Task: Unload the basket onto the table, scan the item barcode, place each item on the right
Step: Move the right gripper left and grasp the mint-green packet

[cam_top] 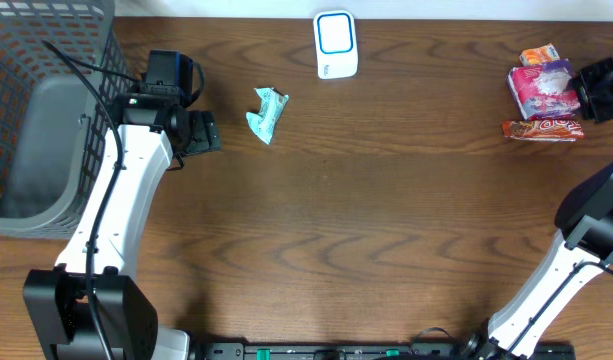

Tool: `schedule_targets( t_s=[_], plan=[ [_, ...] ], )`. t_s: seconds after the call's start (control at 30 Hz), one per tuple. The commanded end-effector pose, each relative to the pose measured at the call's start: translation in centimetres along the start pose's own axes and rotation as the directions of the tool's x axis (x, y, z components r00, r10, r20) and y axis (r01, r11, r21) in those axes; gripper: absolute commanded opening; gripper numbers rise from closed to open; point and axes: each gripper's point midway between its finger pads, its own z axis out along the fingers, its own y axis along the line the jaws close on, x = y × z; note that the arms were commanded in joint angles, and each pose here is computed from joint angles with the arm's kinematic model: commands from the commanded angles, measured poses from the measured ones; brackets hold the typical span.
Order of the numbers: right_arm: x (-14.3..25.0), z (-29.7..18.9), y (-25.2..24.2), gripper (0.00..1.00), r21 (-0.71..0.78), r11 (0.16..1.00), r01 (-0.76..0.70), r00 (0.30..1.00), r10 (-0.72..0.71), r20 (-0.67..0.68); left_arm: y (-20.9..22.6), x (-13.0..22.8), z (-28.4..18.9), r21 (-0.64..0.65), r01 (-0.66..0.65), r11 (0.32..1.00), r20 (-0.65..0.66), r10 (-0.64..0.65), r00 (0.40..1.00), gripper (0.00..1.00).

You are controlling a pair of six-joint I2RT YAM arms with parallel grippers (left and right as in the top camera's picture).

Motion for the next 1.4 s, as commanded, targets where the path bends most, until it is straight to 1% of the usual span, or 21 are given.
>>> schedule_targets(
  t_s=[0.0, 0.03, 0.13, 0.17, 0.2, 0.3, 0.33, 0.4, 0.5, 0.53, 0.6, 0.73, 0.8, 0.87, 0.97, 1.03, 1.13, 1.2, 1.27, 1.37],
  plan=[
    [5.9, -2.6, 7.1, 0.37, -0.288, 0.933, 0.217, 0.956, -0.262, -0.128, 0.4, -0.1, 0.2, -0.022, -0.006, 1.0, -0.001, 0.006, 1.0, 0.98],
    [7.4, -2.5, 8.0, 0.38, -0.324, 0.914, 0.243, 0.94, -0.305, -0.156, 0.4, -0.1, 0.2, -0.022, -0.006, 1.0, -0.001, 0.006, 1.0, 0.98],
    [12.9, -1.8, 10.3, 0.6, -0.382, 0.852, 0.358, 0.861, -0.46, -0.218, 0.4, -0.1, 0.2, -0.022, -0.005, 1.0, -0.001, 0.005, 1.0, 0.98],
    [14.3, -1.5, 10.9, 0.65, -0.391, 0.831, 0.395, 0.836, -0.502, -0.223, 0.4, -0.1, 0.2, -0.022, -0.006, 1.0, -0.001, 0.006, 1.0, 0.98],
    [17.0, -1.0, 11.9, 0.74, -0.409, 0.791, 0.455, 0.786, -0.573, -0.233, 0.4, -0.1, 0.2, -0.022, -0.006, 1.0, -0.001, 0.006, 1.0, 0.98],
    [21.4, -0.1, 13.2, 0.79, -0.407, 0.738, 0.538, 0.713, -0.656, -0.248, 0.4, -0.1, 0.2, -0.022, -0.005, 1.0, -0.001, 0.005, 1.0, 0.98],
    [22.9, 0.4, 13.5, 0.8, -0.392, 0.722, 0.57, 0.69, -0.68, -0.248, 0.4, -0.1, 0.2, -0.022, -0.006, 1.0, -0.001, 0.006, 1.0, 0.98],
    [25.3, 1.2, 14.1, 0.86, -0.351, 0.684, 0.639, 0.647, -0.725, -0.235, 0.4, -0.1, 0.2, -0.022, -0.006, 1.0, -0.001, 0.006, 1.0, 0.98],
    [28.3, 2.3, 14.7, 0.91, -0.272, 0.618, 0.738, 0.585, -0.786, -0.2, 0.4, -0.1, 0.2, -0.022, -0.006, 1.0, -0.001, 0.006, 1.0, 0.98],
    [30.5, 2.9, 15.4, 0.99, -0.236, 0.563, 0.792, 0.537, -0.826, -0.17, 0.4, -0.1, 0.2, -0.022, -0.006, 1.0, -0.001, 0.006, 1.0, 0.98],
    [33.0, 3.3, 16.4, 0.99, -0.22, 0.519, 0.826, 0.5, -0.855, -0.137, 0.4, -0.1, 0.2, -0.022, -0.006, 1.0, -0.001, 0.006, 1.0, 0.98],
    [37.5, 3.8, 18.3, 0.99, -0.203, 0.461, 0.864, 0.458, -0.886, -0.068, 0.4, -0.1, 0.2, -0.022, -0.006, 1.0, -0.001, 0.006, 1.0, 0.98],
    [39.7, 3.8, 19.3, 0.99, -0.207, 0.43, 0.879, 0.434, -0.901, -0.027, 0.4, -0.1, 0.2, -0.022, -0.006, 1.0, -0.001, 0.006, 1.0, 0.98],
    [42.3, 3.9, 20.5, 0.99, -0.234, 0.38, 0.895, 0.395, -0.919, 0.018, 0.4, -0.1, 0.2, -0.022, -0.005, 1.0, -0.001, 0.005, 1.0, 0.98],
    [45.1, 4.3, 21.4, 0.99, -0.244, 0.337, 0.909, 0.362, -0.93, 0.063, 0.4, -0.1, 0.2, -0.023, -0.006, 1.0, -0.002, 0.006, 1.0, 0.98],
    [46.9, 4.7, 21.7, 0.99, -0.245, 0.334, 0.91, 0.362, -0.929, 0.08, 0.4, -0.1, 0.2, -0.022, -0.005, 1.0, -0.001, 0.005, 1.0, 0.98],
    [48.3, 5.7, 21.8, 0.99, -0.22, 0.389, 0.895, 0.415, -0.905, 0.088, 0.4, -0.1, 0.2, -0.022, -0.006, 1.0, -0.001, 0.006, 1.0, 0.98],
    [49.2, 6.5, 22.0, 0.96, -0.214, 0.416, 0.884, 0.443, -0.891, 0.099, 0.4, -0.1, 0.2, -0.022, -0.006, 1.0, -0.001, 0.006, 1.0, 0.98],
    [50.4, 7.5, 22.2, 0.94, -0.228, 0.406, 0.885, 0.438, -0.893, 0.109, 0.4, -0.1, 0.2, -0.022, -0.006, 1.0, -0.001, 0.006, 1.0, 0.98],
    [52.3, 9.6, 22.1, 0.94, -0.241, 0.384, 0.891, 0.419, -0.901, 0.115, 0.4, -0.1, 0.2, -0.022, -0.006, 1.0, -0.001, 0.006, 1.0, 0.98]
  ],
)
